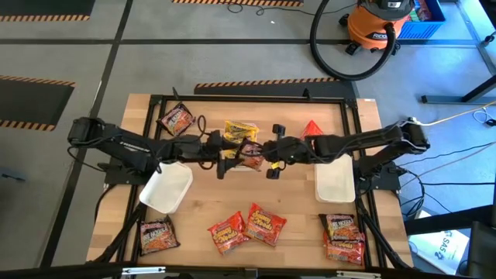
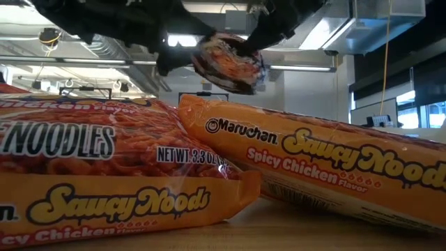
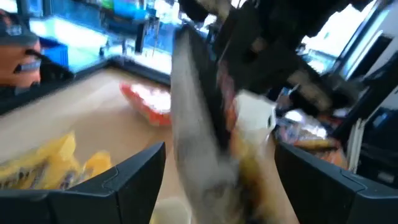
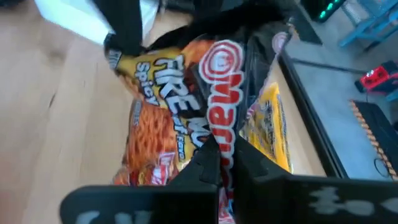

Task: Sort Maruchan noodles
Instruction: Put the middle top black noodle pack into the left white bin

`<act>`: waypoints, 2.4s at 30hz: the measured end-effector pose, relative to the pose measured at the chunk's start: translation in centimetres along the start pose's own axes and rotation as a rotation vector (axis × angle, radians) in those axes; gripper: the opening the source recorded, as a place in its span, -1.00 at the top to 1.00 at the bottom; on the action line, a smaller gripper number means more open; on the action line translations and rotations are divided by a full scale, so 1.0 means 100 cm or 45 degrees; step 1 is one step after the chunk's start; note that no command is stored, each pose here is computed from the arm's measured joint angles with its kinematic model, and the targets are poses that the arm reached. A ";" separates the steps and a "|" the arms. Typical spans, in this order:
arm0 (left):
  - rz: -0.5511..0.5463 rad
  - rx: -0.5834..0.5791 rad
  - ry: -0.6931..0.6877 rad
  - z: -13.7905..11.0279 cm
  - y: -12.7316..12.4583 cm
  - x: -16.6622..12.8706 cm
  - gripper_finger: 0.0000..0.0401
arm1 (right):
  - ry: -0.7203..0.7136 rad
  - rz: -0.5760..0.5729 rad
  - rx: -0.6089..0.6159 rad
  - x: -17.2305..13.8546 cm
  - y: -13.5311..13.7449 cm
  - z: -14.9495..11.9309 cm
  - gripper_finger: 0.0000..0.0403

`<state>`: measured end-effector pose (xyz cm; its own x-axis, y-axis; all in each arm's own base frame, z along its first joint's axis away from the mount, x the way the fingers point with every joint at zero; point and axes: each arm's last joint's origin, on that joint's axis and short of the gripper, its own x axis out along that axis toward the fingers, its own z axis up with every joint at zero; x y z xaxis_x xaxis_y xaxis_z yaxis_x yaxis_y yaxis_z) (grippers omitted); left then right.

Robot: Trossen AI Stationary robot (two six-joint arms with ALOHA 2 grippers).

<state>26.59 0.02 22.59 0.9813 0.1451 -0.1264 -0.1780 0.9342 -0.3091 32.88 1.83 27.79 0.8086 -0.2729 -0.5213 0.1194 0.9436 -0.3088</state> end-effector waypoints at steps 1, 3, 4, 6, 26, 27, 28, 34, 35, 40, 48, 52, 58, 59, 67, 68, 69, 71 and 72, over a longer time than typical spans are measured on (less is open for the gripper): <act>0.008 0.002 0.020 -0.002 0.001 0.001 -0.47 | -0.009 -0.001 -0.008 0.001 0.000 0.001 1.00; 0.005 0.003 0.025 -0.003 0.000 0.008 -0.47 | -0.026 -0.002 -0.012 0.001 0.000 0.002 1.00; 0.009 0.005 0.038 -0.005 0.000 0.009 -0.47 | -0.043 0.006 -0.009 0.001 0.000 0.003 1.00; 0.015 0.007 0.047 -0.006 0.000 0.014 -0.47 | -0.063 0.018 -0.003 0.002 0.001 0.005 1.00; 0.029 0.065 0.067 -0.009 0.000 0.018 0.37 | -0.163 0.121 0.022 0.003 0.003 0.011 0.79; 0.027 0.077 0.068 -0.010 -0.001 0.018 0.40 | -0.158 0.122 0.022 0.003 0.003 0.011 0.72; 0.025 0.085 0.069 -0.010 -0.001 0.018 0.41 | -0.156 0.125 0.021 0.002 0.002 0.011 0.64; 0.006 0.138 0.048 -0.006 -0.006 0.015 0.40 | -0.142 0.128 0.027 -0.026 -0.008 0.013 0.04; 0.003 0.157 0.056 -0.005 -0.007 0.012 0.39 | -0.119 0.129 0.044 -0.034 -0.011 0.012 -0.04; -0.088 0.221 -0.004 0.011 -0.017 -0.003 0.39 | -0.047 0.143 0.193 -0.066 -0.022 0.007 -0.31; -0.150 0.364 -0.194 0.025 -0.027 -0.030 0.39 | -0.302 0.219 0.285 -0.044 -0.010 -0.027 -0.38; -0.205 0.395 -0.309 0.025 -0.028 -0.034 0.39 | -0.621 0.270 0.353 -0.025 -0.001 -0.037 -0.38; -0.217 0.444 -0.368 0.022 -0.029 -0.028 0.39 | -0.802 0.308 0.380 -0.001 0.008 -0.028 -0.38; -0.215 0.448 -0.374 0.022 -0.029 -0.027 0.39 | -0.812 0.329 0.377 0.002 0.010 -0.026 -0.38; -0.207 0.466 -0.417 0.022 -0.030 -0.026 0.39 | -0.823 0.388 0.352 0.024 0.016 -0.007 -0.38; -0.207 0.467 -0.416 0.022 -0.030 -0.026 0.39 | -0.833 0.386 0.353 0.026 0.016 -0.004 -0.38; -0.207 0.467 -0.417 0.022 -0.030 -0.026 0.39 | -0.838 0.384 0.349 0.026 0.016 -0.002 -0.38; -0.208 0.467 -0.418 0.023 -0.030 -0.026 0.39 | -0.850 0.380 0.343 0.028 0.016 0.002 -0.37; -0.208 0.467 -0.418 0.023 -0.030 -0.026 0.39 | -0.845 0.381 0.341 0.028 0.016 0.002 -0.36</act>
<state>24.76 -2.39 25.95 0.9759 0.0271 0.2165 -0.0406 0.9975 0.0579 35.45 2.60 25.96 0.9941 0.0905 0.0598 -0.0917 0.9957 0.0166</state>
